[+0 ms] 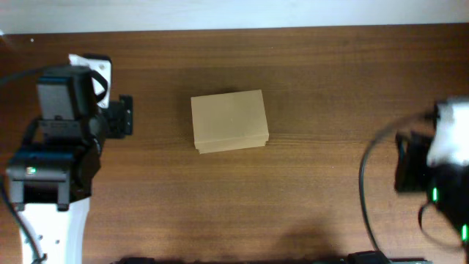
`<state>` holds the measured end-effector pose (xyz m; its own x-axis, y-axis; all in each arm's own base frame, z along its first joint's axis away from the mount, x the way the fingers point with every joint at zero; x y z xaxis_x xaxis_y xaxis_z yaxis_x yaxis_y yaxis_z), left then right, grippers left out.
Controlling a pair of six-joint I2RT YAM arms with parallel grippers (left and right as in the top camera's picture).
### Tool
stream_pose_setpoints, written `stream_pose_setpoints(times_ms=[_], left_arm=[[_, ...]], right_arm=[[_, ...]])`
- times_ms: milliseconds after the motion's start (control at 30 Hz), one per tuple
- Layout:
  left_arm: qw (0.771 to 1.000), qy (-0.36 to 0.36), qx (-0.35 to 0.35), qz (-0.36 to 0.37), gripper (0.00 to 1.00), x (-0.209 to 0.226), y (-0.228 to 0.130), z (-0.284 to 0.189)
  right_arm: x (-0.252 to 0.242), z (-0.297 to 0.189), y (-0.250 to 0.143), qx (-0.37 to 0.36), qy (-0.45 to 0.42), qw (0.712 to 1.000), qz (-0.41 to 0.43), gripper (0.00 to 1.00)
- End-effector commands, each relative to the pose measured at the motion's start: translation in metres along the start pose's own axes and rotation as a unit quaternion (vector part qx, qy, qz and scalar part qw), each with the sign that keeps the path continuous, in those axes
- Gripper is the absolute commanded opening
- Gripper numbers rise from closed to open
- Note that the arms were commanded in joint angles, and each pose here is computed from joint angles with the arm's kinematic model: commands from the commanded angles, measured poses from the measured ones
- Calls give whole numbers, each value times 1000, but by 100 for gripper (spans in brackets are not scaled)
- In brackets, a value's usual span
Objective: Pack container
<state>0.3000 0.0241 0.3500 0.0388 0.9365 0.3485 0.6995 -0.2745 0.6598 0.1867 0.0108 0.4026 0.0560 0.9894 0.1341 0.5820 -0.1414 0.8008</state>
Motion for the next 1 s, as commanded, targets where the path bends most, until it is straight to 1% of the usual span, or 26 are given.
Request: stream_pose_setpoints(times_ms=[0,67,100,233,967], left_arm=[[999,0,36,-17,100,-7,-22,19],[999,-3,45,-15,100,-10,-27,24],[999,-3,48,-14,100,-10,-28,25],[999,-4,50,-13,100,-11,-29,26],[999,-4,50,-13,100,-11,-29,26]], right_arm=[[-5,2,-22,-12,-3,1000,-6,46],[-7,-7,-29,-35,1,999,-4,75],[-8,-11,-32,-41,3,999,-4,99],[-9,-22,-36,-57,6,998,-3,99],[-10,-22,-37,-55,5,998,-2,99]])
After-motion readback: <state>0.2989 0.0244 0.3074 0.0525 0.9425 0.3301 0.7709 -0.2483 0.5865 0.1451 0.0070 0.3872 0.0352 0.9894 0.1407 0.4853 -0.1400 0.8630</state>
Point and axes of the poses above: each gripper's point midway between its finger pads, its own z axis out along the fingers, its own x axis along the line the jaws close on, y = z × x, the point moved 2 cm from there along -z, back along the fingers, and after that the axes turned 8 degrees about z, right-handed, at the moved point
